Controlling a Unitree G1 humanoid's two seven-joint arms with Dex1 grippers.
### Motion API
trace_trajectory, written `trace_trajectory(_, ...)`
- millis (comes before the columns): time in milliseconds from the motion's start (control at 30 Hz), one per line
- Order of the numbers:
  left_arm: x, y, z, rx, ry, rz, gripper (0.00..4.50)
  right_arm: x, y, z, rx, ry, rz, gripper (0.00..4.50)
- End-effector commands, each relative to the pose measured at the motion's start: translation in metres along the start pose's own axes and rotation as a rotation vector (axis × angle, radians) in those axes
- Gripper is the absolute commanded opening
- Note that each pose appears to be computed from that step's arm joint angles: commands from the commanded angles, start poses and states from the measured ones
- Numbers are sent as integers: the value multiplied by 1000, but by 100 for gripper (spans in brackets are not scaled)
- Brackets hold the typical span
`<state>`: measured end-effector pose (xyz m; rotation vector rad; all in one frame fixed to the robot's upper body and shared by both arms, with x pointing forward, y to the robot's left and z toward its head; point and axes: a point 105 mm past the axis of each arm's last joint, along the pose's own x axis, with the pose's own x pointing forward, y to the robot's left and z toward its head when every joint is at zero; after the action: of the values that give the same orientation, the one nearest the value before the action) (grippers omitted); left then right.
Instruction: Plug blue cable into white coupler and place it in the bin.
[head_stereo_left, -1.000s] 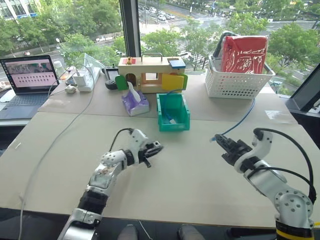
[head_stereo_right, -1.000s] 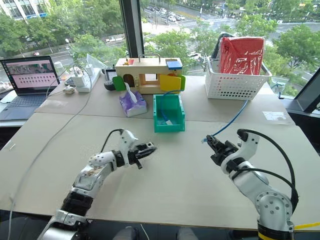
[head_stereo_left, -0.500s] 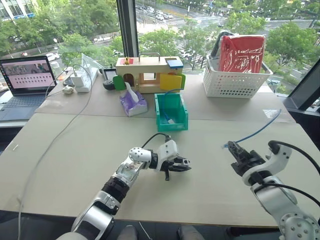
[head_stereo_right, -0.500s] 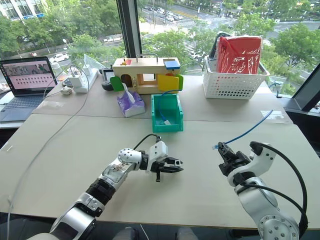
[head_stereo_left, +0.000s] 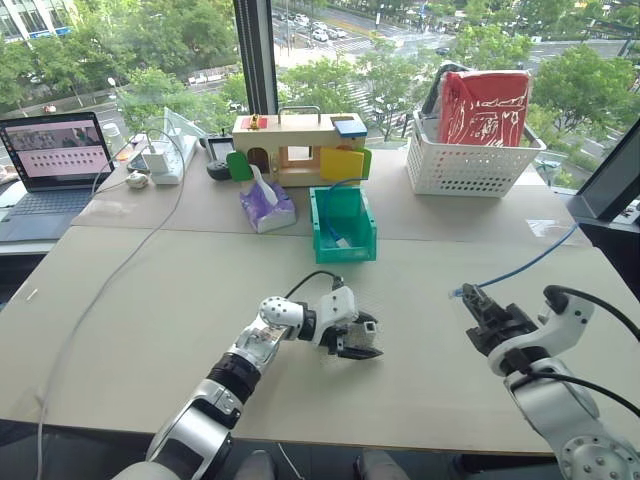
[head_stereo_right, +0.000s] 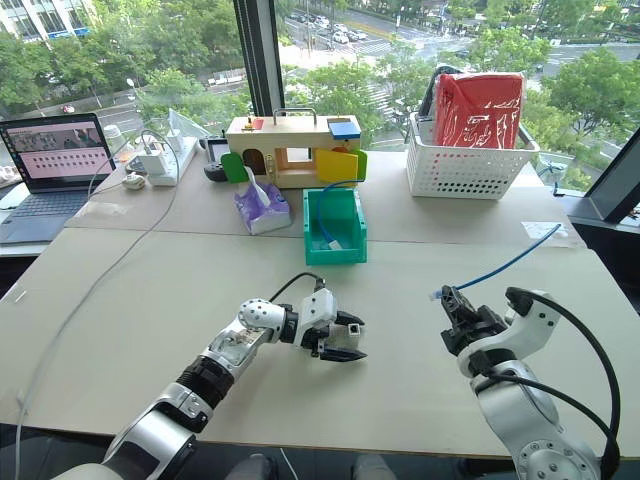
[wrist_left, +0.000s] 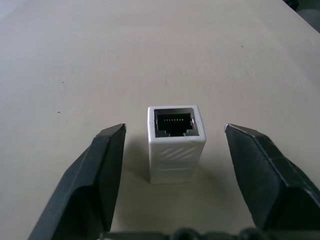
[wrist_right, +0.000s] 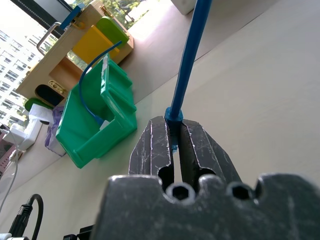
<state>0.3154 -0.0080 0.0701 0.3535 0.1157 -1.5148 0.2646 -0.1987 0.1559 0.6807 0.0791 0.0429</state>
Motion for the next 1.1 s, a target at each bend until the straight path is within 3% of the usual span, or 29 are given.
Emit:
trace_trajectory(33, -6, 1, -4, 10, 16, 20, 446, -1, 10, 8, 0, -41, 38, 0)
trace_trajectory(500, -11, 1, -10, -8, 43, 51, 446, 5, 14, 2, 17, -26, 60, 0)
trace_trajectory(533, -10, 1, -10, -13, 43, 51, 395, 5, 14, 2, 17, -26, 60, 0)
trace_trajectory(567, -10, 2, -9, -15, 42, 52, 384, 5, 14, 2, 17, -27, 60, 0)
trace_trajectory(633, -9, 3, -8, -14, 38, 53, 288, 5, 14, 2, 18, -29, 60, 0)
trace_trajectory(867, -3, 5, -2, -16, 19, 47, 63, 5, 14, 3, 14, -35, 59, 0)
trace_trajectory(1100, 5, 3, 4, -29, 38, 19, 63, -2, 27, -9, -46, 21, 74, 0)
